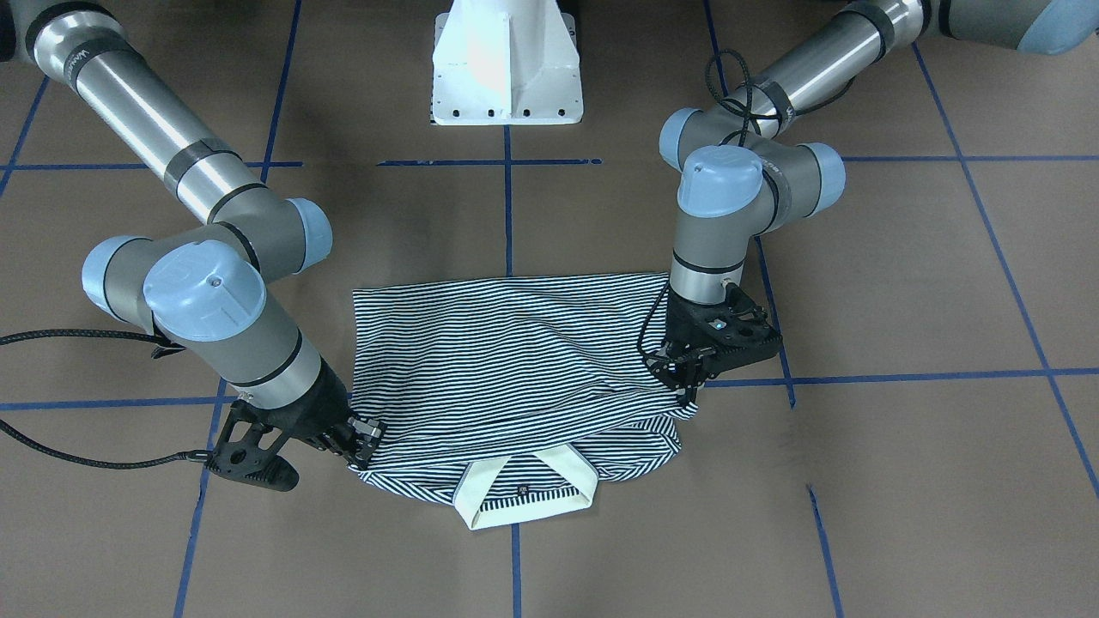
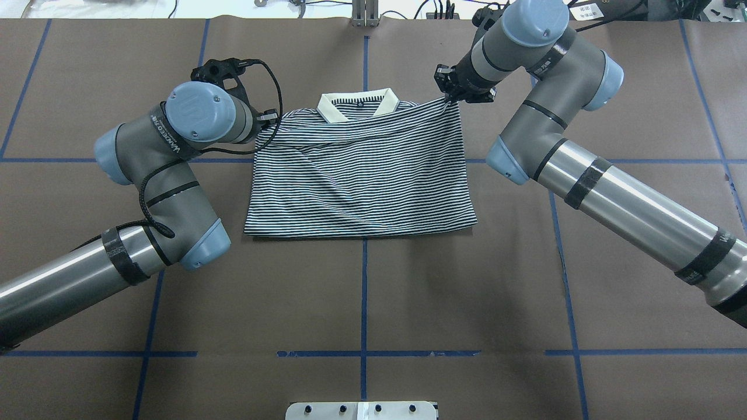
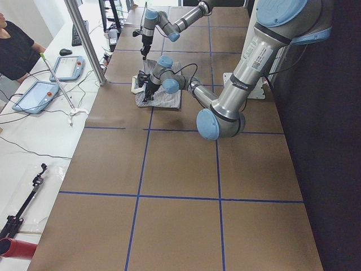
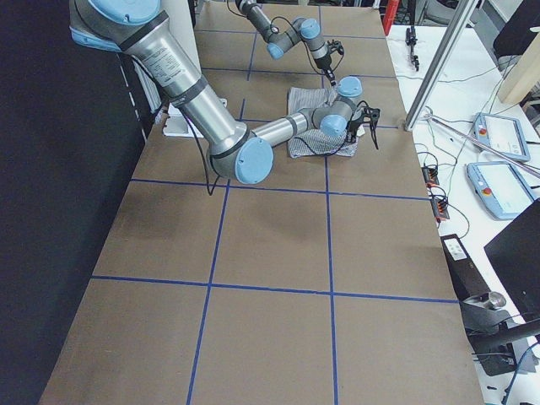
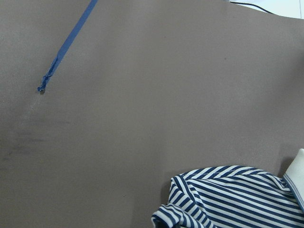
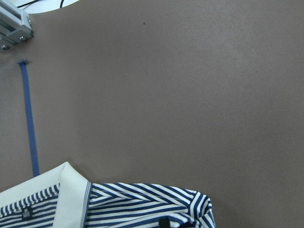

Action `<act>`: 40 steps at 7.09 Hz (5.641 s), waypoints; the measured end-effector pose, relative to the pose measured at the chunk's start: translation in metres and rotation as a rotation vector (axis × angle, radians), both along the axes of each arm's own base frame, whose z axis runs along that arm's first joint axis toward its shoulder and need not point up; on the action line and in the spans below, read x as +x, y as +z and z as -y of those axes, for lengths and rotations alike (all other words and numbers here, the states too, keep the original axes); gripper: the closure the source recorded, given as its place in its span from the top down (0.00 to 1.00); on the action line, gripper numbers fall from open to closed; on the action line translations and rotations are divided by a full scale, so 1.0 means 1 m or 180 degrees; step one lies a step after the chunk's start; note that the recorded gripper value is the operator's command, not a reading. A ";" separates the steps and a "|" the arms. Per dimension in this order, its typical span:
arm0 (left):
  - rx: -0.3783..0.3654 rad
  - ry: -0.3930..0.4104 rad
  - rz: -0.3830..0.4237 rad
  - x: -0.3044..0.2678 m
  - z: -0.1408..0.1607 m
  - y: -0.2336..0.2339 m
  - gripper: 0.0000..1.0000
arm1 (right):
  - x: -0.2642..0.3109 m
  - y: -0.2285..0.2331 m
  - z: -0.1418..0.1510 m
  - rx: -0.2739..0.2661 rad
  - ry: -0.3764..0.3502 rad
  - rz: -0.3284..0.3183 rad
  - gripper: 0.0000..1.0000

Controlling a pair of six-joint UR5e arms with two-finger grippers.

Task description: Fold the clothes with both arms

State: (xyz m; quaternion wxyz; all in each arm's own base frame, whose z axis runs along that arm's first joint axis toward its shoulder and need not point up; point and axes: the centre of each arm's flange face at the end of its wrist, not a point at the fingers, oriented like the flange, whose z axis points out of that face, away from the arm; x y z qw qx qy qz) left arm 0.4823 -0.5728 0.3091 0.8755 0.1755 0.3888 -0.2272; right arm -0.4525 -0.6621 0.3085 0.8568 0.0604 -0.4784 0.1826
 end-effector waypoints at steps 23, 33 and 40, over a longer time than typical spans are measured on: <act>0.0094 0.0144 -0.0442 -0.030 -0.026 -0.076 1.00 | -0.040 0.057 -0.206 -0.0296 -0.0571 -0.0417 0.00; 0.0086 0.0133 -0.0483 -0.028 -0.028 -0.082 1.00 | 0.019 0.055 -0.306 -0.0390 -0.0887 -0.0383 0.00; 0.0017 0.0262 -0.0514 -0.002 -0.054 -0.089 1.00 | 0.042 0.079 -0.506 -0.0702 -0.1645 -0.0590 1.00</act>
